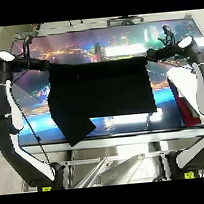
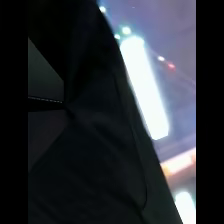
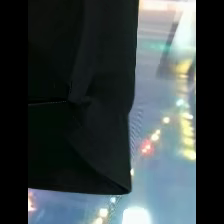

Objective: Fold the shirts.

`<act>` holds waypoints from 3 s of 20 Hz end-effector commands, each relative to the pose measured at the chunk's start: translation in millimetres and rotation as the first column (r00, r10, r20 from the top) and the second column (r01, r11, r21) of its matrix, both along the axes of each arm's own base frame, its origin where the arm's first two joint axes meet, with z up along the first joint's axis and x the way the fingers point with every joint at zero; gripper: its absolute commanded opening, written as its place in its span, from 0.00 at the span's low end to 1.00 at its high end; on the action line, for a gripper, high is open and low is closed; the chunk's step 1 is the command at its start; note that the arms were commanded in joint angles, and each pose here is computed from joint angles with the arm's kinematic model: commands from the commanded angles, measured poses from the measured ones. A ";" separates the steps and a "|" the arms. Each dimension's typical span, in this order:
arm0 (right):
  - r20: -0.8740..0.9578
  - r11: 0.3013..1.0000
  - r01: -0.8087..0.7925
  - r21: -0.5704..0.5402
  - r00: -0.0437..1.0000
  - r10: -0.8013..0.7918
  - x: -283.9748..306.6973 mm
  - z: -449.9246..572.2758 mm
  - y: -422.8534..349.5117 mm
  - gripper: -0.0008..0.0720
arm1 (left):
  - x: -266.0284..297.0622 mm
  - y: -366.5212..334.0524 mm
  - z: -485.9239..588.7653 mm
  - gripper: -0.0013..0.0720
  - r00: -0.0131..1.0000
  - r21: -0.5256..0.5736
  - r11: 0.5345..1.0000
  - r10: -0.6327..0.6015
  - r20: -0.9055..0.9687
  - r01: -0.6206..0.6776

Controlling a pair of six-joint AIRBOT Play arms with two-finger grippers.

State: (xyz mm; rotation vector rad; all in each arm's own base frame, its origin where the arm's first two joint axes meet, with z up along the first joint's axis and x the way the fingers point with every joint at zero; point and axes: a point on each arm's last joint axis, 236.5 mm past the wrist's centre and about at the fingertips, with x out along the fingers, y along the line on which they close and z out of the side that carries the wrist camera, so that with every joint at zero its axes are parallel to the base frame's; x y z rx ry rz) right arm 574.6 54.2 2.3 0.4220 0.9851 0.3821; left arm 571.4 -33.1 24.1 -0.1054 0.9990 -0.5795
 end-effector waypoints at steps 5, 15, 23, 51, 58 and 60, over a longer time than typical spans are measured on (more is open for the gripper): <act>-0.091 0.999 -0.045 -0.005 0.995 0.044 -15.6 -40.7 6.3 0.03 | -31.9 17.7 -66.1 0.05 0.986 0.105 0.994 -0.012 -0.167 0.030; -0.245 0.990 -0.124 -0.068 0.964 0.104 -44.4 -101.3 5.0 0.03 | -60.0 25.4 -119.5 0.05 0.960 0.177 0.983 -0.005 -0.281 0.057; -0.322 0.987 -0.150 -0.062 0.939 0.122 -60.7 -67.1 0.9 0.51 | -55.1 19.7 -67.6 0.45 0.949 0.154 0.988 0.043 -0.312 0.006; -0.537 0.988 -0.011 0.154 0.838 0.093 -245.1 -125.9 8.4 0.51 | -376.0 4.1 -103.0 0.45 0.657 0.073 0.854 0.449 -0.605 -0.515; -0.485 0.975 -0.061 0.214 0.860 0.160 -237.8 -117.1 37.6 0.51 | -352.0 14.6 -118.4 0.45 0.667 0.054 0.796 0.540 -0.514 -0.603; -0.483 0.975 -0.064 0.213 0.860 0.163 -237.8 -117.1 37.6 0.51 | -344.0 20.5 -118.7 0.45 0.670 0.054 0.783 0.564 -0.482 -0.620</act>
